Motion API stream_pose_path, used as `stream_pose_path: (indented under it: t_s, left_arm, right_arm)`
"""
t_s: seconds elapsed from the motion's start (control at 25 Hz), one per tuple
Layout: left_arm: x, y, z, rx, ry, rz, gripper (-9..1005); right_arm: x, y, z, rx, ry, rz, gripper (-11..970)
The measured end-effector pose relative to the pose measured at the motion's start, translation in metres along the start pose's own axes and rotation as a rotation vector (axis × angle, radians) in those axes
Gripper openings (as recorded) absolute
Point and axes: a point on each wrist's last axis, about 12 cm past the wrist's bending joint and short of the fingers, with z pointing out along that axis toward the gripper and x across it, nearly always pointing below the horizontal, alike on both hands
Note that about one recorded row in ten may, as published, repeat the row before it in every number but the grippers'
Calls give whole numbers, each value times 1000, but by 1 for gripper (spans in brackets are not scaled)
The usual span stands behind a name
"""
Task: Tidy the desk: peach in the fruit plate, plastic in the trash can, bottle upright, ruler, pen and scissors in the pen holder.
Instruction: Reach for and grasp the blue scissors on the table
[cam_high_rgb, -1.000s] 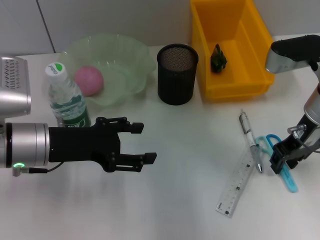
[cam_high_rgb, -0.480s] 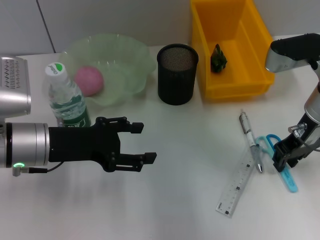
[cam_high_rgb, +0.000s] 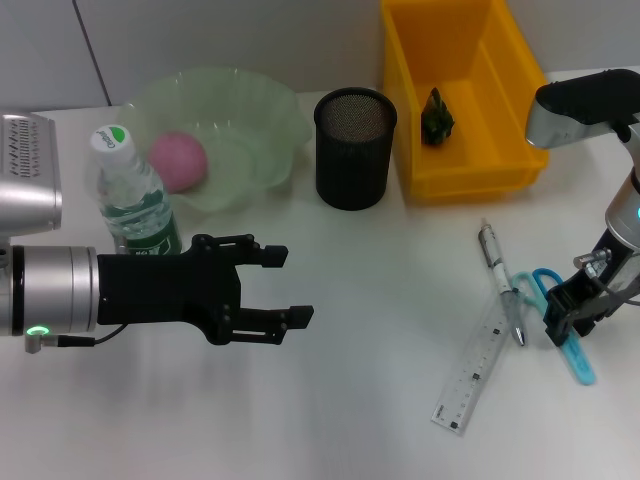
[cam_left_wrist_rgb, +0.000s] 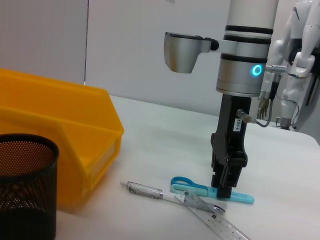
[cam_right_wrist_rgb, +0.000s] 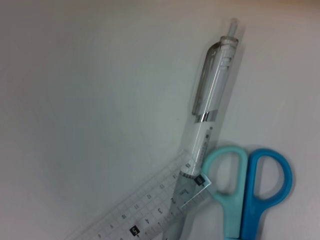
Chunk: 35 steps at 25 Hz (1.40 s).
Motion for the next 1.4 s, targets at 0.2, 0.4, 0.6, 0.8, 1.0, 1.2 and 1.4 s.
stream_pose_path:
  t_s: [0.2, 0.4, 0.6, 0.8, 1.0, 1.2, 1.4]
  left_arm:
    - [0, 0, 0, 0, 0, 0, 815]
    - [0, 0, 0, 0, 1, 0, 814]
    - [0, 0, -1, 2, 1, 1, 814]
    - [0, 0, -1, 2, 1, 3, 815]
    - [0, 0, -1, 1, 1, 6, 814]
    - [0, 0, -1, 2, 1, 5, 815]
    - [0, 0, -1, 2, 2, 5, 815]
  right_arm:
    - [0, 0, 0, 0, -2, -1, 303]
    - [0, 0, 0, 0, -3, 0, 303]
    - [0, 0, 0, 0, -2, 0, 303]
    - [-1, 1, 0, 1, -2, -2, 302]
    - [-1, 1, 1, 1, 0, -2, 302]
    - [-1, 1, 1, 1, 1, -2, 302]
    - [-1, 1, 1, 1, 1, -2, 302]
